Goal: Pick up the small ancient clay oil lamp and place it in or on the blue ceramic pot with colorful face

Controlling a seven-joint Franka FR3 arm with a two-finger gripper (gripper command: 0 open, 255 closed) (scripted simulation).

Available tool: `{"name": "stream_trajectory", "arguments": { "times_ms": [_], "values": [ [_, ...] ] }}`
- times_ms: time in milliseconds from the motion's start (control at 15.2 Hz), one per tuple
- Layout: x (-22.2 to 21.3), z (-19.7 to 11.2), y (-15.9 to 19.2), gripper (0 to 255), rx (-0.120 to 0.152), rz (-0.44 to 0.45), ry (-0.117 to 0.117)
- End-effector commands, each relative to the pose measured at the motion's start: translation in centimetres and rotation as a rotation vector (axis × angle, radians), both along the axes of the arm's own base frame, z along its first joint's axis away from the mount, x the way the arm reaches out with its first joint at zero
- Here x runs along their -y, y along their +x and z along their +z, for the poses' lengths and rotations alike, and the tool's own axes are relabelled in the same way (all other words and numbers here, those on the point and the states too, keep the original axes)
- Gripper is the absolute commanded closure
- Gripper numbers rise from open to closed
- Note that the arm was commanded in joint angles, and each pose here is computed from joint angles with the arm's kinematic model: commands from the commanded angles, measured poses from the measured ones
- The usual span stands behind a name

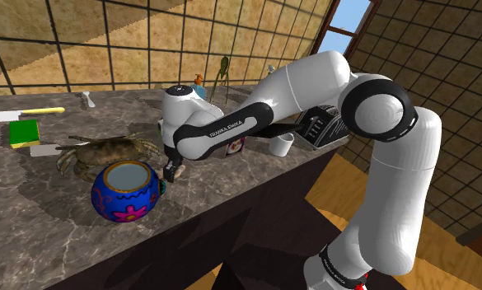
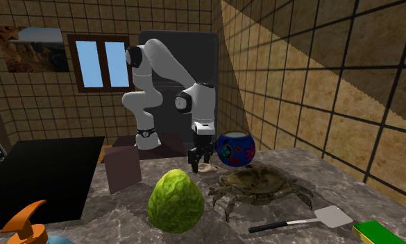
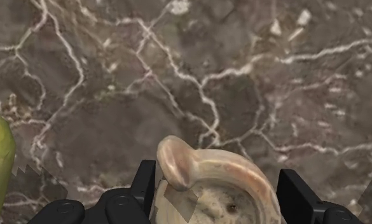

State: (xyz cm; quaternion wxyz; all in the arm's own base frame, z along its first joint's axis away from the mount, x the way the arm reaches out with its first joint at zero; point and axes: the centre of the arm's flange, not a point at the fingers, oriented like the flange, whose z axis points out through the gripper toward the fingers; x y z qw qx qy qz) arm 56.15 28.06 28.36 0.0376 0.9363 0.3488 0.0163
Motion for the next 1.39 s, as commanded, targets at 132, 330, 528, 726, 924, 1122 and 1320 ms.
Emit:
{"name": "stream_trajectory", "arguments": {
  "times_ms": [132,330,528,726,924,1122,1320],
  "values": [
    [0.0,0.5,0.0,255,-0.001,0.000,0.000],
    [0.0,2.0,0.0,255,-0.001,0.000,0.000],
    [0.0,3.6,0.0,255,-0.001,0.000,0.000],
    [0.0,5.2,0.0,255,-0.001,0.000,0.000],
    [0.0,6.8,0.0,255,-0.001,0.000,0.000],
    [0.0,8.4,0.0,255,-0.001,0.000,0.000],
    [-0.1,8.4,0.1,0,-0.001,0.000,0.000]
  ]
}}
